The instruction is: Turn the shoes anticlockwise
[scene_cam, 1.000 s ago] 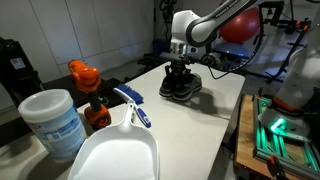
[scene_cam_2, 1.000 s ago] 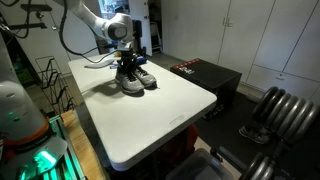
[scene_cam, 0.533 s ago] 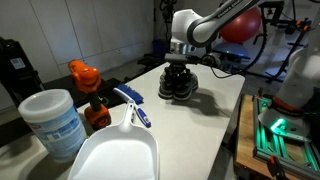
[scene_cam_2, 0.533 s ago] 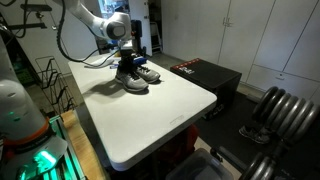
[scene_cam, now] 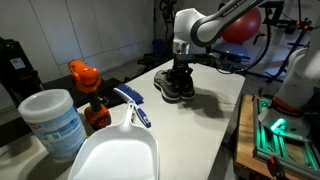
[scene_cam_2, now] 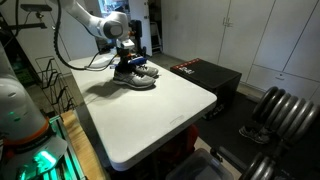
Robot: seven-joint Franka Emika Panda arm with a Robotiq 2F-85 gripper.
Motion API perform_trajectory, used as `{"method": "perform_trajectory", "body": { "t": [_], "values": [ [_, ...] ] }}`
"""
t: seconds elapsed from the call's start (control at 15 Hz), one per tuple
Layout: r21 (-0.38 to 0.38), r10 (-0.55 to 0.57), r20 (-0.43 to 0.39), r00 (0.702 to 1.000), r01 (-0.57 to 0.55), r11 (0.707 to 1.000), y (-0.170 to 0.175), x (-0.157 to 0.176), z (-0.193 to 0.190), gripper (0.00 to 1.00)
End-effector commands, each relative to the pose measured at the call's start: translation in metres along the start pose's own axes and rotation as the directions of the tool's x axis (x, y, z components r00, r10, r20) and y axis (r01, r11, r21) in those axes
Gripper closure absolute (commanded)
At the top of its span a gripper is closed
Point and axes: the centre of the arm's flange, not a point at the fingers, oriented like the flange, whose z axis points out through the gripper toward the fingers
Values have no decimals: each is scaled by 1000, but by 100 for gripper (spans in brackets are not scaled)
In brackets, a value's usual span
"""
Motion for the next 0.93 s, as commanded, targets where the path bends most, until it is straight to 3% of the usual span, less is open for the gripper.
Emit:
{"method": "perform_trajectory", "body": {
  "t": [0.0,0.47,0.53,0.67,0.87],
  "values": [
    [0,-34,0,999,34,999,1,-1,-1,76],
    [1,-72,-2,997,72,997,1,-1,-3,76],
    [1,-73,-2,997,73,997,1,-1,-3,94],
    [-56,-162,-51,986,159,986,5,-6,-3,94],
    [-160,-311,-74,947,297,941,7,-19,0,94]
  ]
}}
